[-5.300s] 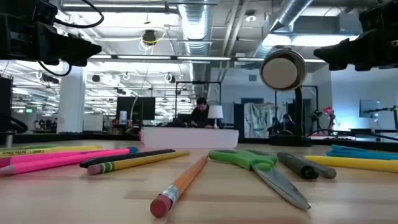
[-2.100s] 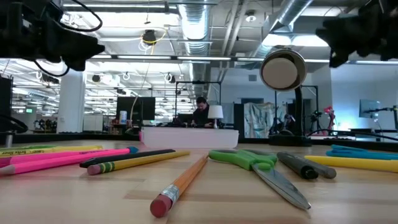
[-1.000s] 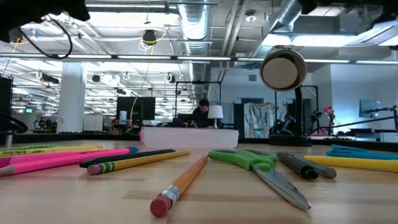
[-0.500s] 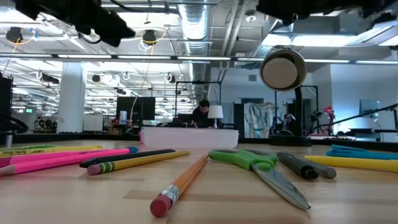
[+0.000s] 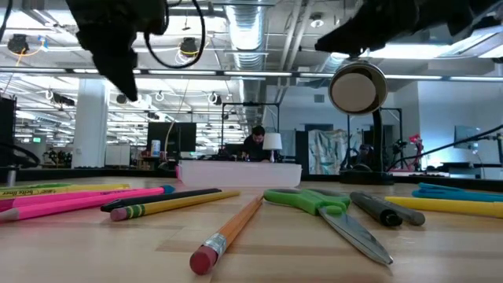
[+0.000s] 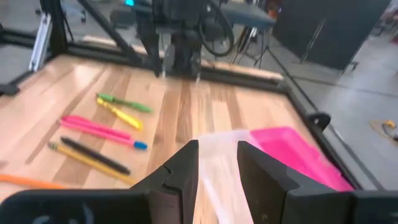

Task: Pick & place school supplies into a supply box
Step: Put the green pen into the pink supply box

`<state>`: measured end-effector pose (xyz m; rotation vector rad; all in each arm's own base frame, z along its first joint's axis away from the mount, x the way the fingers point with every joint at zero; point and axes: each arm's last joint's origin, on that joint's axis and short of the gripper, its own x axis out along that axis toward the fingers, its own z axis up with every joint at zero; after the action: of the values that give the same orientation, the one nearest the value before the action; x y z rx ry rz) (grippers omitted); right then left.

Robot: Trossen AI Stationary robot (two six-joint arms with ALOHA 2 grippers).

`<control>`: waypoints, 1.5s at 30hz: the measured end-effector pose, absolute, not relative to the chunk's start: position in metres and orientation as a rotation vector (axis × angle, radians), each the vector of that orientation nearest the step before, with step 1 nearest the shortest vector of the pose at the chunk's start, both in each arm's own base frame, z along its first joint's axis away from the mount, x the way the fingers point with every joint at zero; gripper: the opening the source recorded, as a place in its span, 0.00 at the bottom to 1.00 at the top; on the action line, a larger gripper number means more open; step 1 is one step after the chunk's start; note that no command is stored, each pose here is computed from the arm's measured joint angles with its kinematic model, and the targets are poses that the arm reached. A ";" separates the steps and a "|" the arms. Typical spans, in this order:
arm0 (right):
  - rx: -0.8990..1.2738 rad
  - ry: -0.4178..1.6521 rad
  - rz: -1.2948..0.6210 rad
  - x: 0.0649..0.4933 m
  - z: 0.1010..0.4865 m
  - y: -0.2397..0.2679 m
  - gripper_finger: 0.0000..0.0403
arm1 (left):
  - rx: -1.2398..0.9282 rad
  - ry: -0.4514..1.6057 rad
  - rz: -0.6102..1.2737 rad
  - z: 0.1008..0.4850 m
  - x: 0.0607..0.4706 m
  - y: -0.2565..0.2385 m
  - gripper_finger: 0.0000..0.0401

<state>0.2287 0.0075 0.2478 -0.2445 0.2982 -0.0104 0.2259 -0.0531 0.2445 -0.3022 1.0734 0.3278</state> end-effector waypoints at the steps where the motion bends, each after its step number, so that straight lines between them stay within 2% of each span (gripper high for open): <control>1: -0.244 0.308 -0.009 0.230 0.246 0.008 0.27 | -0.325 1.091 0.348 0.240 0.227 -0.057 0.39; 8: -0.251 0.367 -0.016 0.237 0.234 0.007 0.27 | -0.456 1.203 0.461 0.213 0.228 -0.093 0.39; 16: -0.265 0.385 -0.051 0.244 0.227 0.007 0.27 | -0.634 1.238 0.638 0.194 0.221 -0.120 0.39; 24: -0.265 0.361 -0.054 0.245 0.229 0.007 0.27 | -0.650 1.329 0.729 0.173 0.221 -0.130 0.39; 33: -0.264 0.342 -0.055 0.245 0.231 0.007 0.27 | -0.606 1.385 0.749 0.159 0.224 -0.132 0.39; 45: -0.263 0.342 -0.054 0.245 0.231 0.007 0.27 | -0.597 1.326 0.707 0.157 0.228 -0.134 0.39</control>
<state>0.2453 0.0067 0.2307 -0.2633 0.3419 -0.0535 0.2283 -0.1335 0.1569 -0.5968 1.3263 0.7070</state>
